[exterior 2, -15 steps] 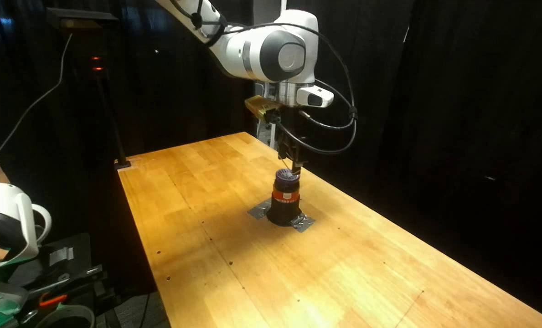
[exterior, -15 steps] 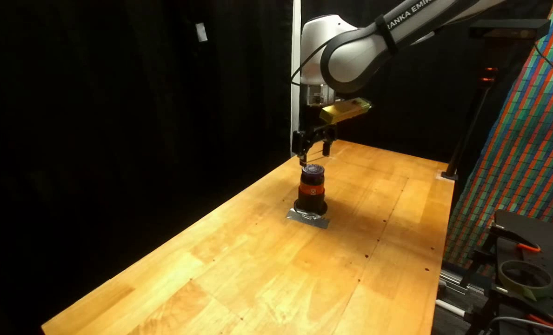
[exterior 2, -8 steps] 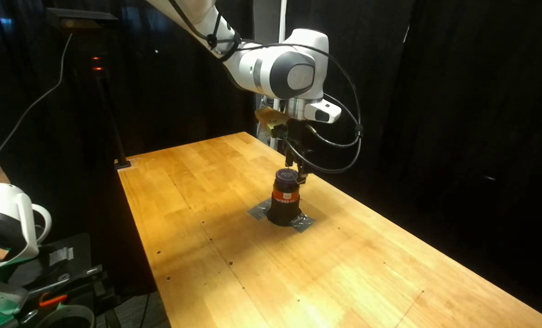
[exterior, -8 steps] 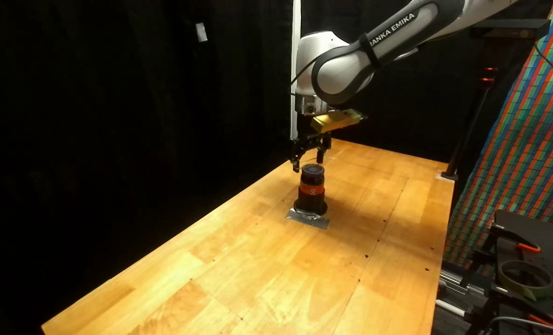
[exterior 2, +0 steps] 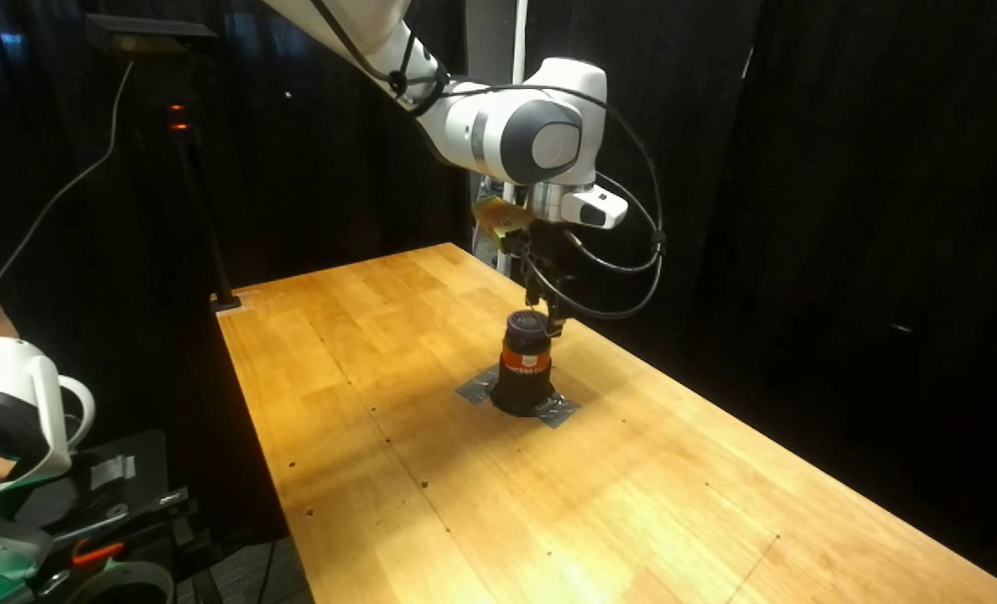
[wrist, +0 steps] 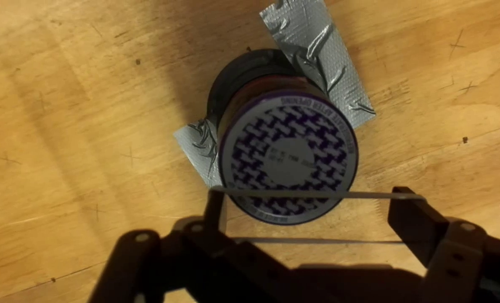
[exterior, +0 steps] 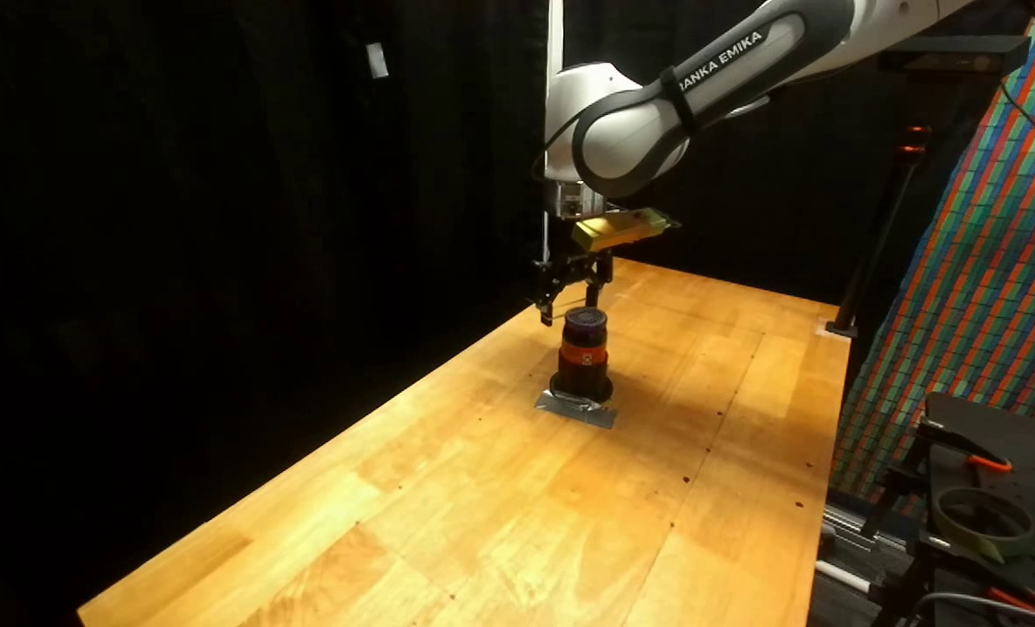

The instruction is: Put the rubber band around the base of the cup

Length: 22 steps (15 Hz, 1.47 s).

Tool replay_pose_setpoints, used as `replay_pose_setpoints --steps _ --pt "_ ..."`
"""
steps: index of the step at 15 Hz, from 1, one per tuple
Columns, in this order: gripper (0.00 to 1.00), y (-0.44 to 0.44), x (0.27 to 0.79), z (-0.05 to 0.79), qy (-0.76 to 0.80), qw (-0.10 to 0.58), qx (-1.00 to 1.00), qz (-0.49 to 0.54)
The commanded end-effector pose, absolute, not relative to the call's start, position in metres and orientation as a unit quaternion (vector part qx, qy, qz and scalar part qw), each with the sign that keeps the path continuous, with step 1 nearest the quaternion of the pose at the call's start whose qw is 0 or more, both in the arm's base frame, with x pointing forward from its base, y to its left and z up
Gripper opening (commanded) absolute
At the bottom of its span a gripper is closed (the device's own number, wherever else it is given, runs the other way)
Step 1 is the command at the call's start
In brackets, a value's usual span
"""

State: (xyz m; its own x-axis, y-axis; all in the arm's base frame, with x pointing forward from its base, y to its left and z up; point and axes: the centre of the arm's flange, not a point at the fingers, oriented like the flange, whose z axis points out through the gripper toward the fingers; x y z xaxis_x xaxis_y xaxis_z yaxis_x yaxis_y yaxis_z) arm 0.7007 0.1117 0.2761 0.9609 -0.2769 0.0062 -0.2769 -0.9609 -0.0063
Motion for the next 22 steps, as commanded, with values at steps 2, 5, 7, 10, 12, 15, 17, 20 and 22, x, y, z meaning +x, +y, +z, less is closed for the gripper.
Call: replay_pose_setpoints --steps 2,5,7,10,12,15,17,20,22 --pt "1.0 0.106 0.701 0.27 0.144 0.004 -0.989 0.023" --pt "1.0 0.105 0.694 0.265 0.139 0.002 -0.989 0.047" --pt "1.0 0.105 0.689 0.261 0.135 0.009 -0.989 0.066" --pt "1.0 0.11 0.694 0.261 0.146 0.006 -0.988 0.044" --pt "1.0 0.11 0.699 0.263 0.15 0.006 -0.988 0.033" --pt "1.0 0.108 0.703 0.262 0.157 0.007 -0.987 0.025" --pt "1.0 0.105 0.705 0.259 0.162 0.004 -0.987 0.02" --pt "1.0 0.1 0.71 0.255 0.178 0.003 -0.984 0.003" --pt "1.0 0.098 0.712 0.253 0.186 0.003 -0.983 -0.007"
